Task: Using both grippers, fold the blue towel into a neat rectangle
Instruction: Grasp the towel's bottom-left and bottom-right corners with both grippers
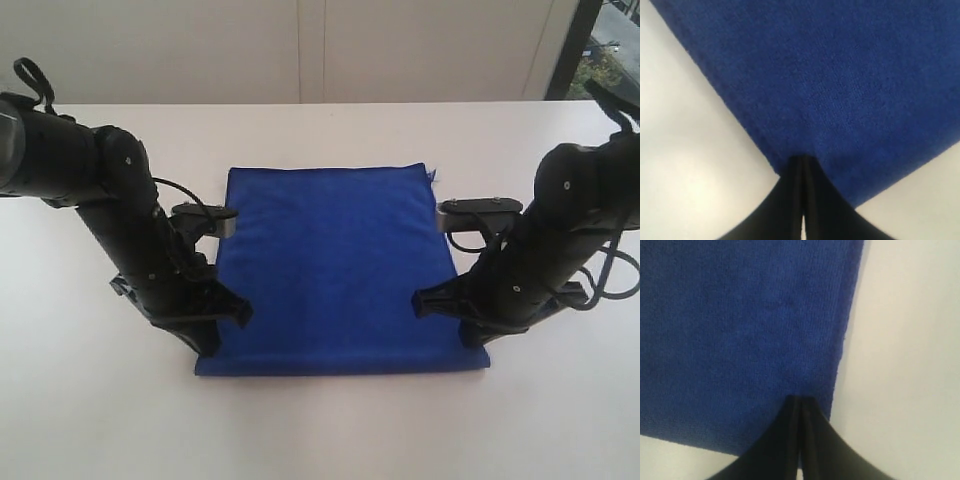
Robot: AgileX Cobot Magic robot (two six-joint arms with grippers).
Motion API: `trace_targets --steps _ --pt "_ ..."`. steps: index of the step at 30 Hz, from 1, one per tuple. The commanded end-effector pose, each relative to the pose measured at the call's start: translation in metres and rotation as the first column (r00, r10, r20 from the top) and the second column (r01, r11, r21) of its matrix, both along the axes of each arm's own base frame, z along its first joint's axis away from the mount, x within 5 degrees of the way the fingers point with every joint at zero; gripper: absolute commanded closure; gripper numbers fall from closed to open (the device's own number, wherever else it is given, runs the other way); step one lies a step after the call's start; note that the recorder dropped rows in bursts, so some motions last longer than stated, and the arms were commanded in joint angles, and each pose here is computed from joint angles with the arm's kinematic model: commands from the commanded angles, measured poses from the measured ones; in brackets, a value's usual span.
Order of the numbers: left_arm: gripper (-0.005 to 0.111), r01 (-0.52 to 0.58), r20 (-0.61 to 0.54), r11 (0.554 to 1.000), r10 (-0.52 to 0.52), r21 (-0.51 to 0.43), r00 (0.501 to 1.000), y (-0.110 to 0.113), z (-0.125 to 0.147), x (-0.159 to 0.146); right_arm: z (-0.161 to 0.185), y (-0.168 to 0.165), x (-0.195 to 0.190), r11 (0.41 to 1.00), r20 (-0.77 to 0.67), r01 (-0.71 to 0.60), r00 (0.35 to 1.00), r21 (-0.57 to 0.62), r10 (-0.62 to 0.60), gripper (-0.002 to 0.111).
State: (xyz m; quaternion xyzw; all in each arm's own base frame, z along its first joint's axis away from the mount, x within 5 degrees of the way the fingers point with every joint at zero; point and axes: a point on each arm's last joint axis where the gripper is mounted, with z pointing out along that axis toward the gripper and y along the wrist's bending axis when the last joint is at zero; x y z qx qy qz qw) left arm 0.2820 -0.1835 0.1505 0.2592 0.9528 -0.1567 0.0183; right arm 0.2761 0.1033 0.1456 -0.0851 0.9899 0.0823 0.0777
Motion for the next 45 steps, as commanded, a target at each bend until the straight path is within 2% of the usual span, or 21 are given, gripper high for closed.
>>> trace_targets --steps 1,6,9,11,12,15,19,24,28,31,35,41,45 --pt "0.107 0.031 0.027 0.999 -0.031 -0.028 0.999 -0.002 0.027 -0.003 0.022 -0.002 -0.002 1.000 0.048 -0.012 0.999 0.011 0.012 0.108" --pt "0.107 0.155 0.101 0.987 -0.149 -0.052 0.984 0.001 0.057 -0.009 0.051 -0.004 -0.009 0.994 0.095 -0.109 0.990 -0.005 0.109 0.108" --pt "0.107 0.320 0.156 0.946 -0.310 -0.046 0.938 0.003 0.067 -0.014 0.059 -0.005 -0.014 0.956 0.121 -0.288 0.949 -0.047 0.292 0.108" --pt "0.107 0.442 0.170 0.896 -0.430 -0.036 0.886 0.004 0.070 -0.018 0.062 -0.006 -0.017 0.905 0.128 -0.417 0.896 -0.081 0.424 0.108" --pt "0.107 0.522 0.181 0.853 -0.509 -0.029 0.842 0.005 0.070 -0.020 0.062 -0.006 -0.017 0.881 0.131 -0.464 0.871 -0.095 0.473 0.108" --pt "0.107 0.643 0.194 0.766 -0.627 -0.024 0.754 0.006 0.070 -0.024 0.061 -0.006 -0.018 0.794 0.134 -0.593 0.783 -0.134 0.607 0.108" --pt "0.107 0.705 0.215 0.709 -0.687 -0.009 0.694 0.008 0.064 -0.026 0.059 -0.005 -0.020 0.664 0.129 -0.729 0.651 -0.166 0.748 0.107" --pt "0.106 0.796 0.292 0.605 -0.767 0.030 0.572 0.008 0.057 -0.027 0.056 -0.004 -0.021 0.493 0.118 -0.848 0.478 -0.195 0.870 0.090" --pt "0.091 0.843 0.329 0.536 -0.806 0.049 0.493 0.008 0.052 -0.029 0.055 -0.005 -0.022 0.364 0.096 -0.905 0.352 -0.220 0.931 0.077" --pt "0.079 0.853 0.354 0.521 -0.804 0.035 0.477 0.006 0.047 -0.031 0.050 -0.004 -0.021 0.312 0.081 -0.925 0.301 -0.216 0.950 0.077" --pt "0.069 0.848 0.342 0.530 -0.800 0.019 0.493 0.004 0.037 -0.028 0.037 -0.004 -0.018 0.311 0.060 -0.931 0.305 -0.191 0.950 0.077" --pt "0.067 0.849 0.319 0.528 -0.806 0.008 0.498 0.003 0.027 -0.026 0.023 -0.006 -0.022 0.264 0.054 -0.941 0.258 -0.214 0.965 0.077" --pt "0.067 0.858 0.308 0.513 -0.817 0.003 0.487 0.002 0.021 -0.025 0.018 -0.006 -0.022 0.265 0.058 -0.938 0.259 -0.223 0.964 0.077"
